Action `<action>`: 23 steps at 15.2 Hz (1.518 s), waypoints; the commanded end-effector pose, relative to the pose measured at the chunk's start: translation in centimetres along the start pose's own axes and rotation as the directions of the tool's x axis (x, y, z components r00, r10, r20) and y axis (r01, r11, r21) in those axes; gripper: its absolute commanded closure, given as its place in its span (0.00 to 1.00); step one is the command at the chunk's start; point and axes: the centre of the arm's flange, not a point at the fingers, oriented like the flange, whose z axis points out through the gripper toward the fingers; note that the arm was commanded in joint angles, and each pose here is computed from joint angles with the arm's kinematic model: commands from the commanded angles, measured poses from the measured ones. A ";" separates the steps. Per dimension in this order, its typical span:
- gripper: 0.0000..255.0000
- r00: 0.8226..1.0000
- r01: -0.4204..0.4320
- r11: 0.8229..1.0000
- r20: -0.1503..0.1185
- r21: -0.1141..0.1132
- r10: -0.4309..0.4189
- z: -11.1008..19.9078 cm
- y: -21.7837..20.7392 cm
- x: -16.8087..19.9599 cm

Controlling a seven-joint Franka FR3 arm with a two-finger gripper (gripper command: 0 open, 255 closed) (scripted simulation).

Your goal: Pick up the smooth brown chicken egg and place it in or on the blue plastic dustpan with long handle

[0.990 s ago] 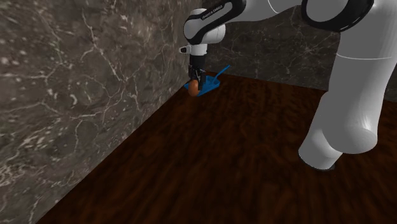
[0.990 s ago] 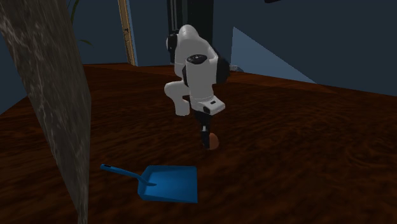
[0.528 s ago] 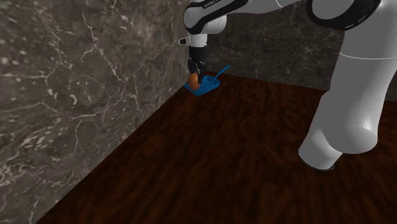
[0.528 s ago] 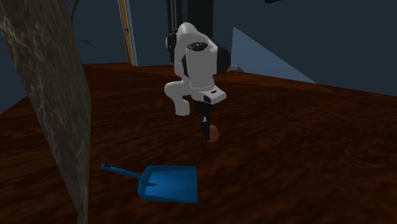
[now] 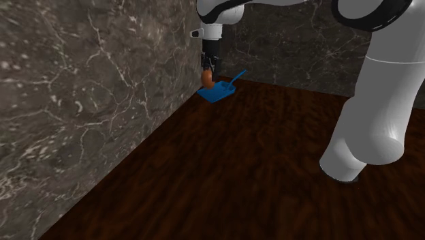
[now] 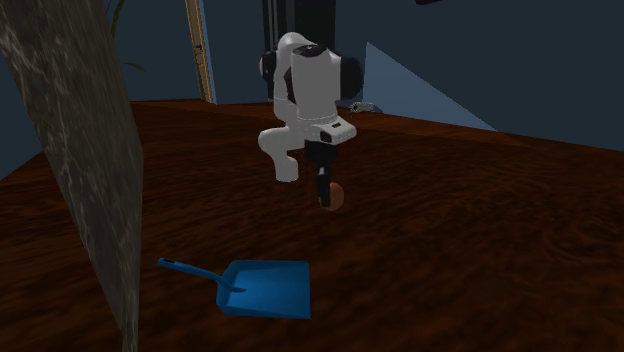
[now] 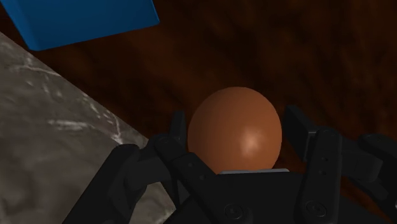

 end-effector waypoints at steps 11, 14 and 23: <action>1.00 1.000 0.000 1.000 0.000 0.000 0.000 -3.8 5.9 -8.1; 1.00 1.000 0.000 1.000 0.000 0.000 0.000 -4.5 8.3 -11.3; 1.00 1.000 0.000 1.000 0.000 0.000 0.000 -6.6 15.4 -20.8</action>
